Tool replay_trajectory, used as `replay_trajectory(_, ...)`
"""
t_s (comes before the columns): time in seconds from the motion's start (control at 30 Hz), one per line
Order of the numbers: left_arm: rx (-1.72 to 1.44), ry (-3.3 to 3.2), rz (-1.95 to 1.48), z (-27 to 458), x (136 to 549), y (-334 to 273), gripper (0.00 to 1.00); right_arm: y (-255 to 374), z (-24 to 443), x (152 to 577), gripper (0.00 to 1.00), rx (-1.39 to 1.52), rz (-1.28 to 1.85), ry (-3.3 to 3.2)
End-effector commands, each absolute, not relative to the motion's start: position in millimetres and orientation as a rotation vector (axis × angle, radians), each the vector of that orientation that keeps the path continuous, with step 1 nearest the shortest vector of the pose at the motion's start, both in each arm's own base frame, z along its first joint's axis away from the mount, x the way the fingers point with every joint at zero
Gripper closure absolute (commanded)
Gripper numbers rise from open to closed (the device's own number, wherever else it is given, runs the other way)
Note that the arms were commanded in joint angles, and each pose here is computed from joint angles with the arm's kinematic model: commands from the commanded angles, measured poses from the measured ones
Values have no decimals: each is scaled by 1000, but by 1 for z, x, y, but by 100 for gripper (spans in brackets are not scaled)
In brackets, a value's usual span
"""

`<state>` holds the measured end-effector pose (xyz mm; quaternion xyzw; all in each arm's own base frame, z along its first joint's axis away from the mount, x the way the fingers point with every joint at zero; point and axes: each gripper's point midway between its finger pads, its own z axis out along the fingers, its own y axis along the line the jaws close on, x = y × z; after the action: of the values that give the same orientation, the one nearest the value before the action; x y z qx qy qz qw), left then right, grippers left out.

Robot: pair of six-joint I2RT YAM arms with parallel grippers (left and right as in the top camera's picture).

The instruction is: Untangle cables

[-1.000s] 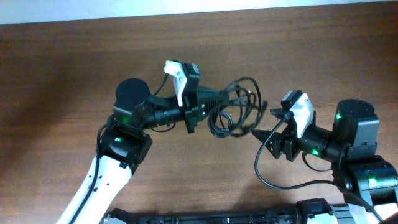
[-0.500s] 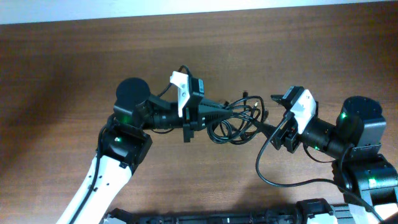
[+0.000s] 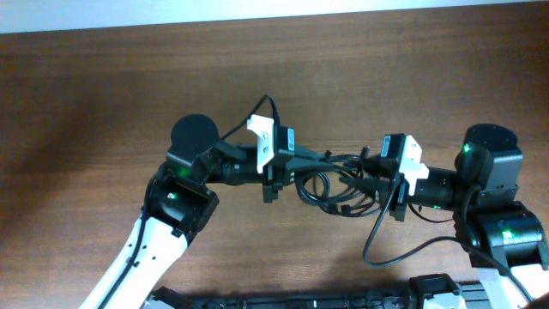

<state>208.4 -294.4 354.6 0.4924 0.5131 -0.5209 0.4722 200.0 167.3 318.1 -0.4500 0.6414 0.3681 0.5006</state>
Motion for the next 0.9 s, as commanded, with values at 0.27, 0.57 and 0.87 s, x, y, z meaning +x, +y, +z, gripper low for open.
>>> replay_trajectory(0.27,899,1417,-1200,373,249,-287,1,172,332,189,96,-1101,983,1496)
replay_trajectory(0.57,585,1612,-1341,373,282,-255,1,136,354,245,96,-721,853,1643)
replay_trajectory(0.87,505,1655,-1363,371,290,-245,1,118,401,254,96,-596,904,1530)
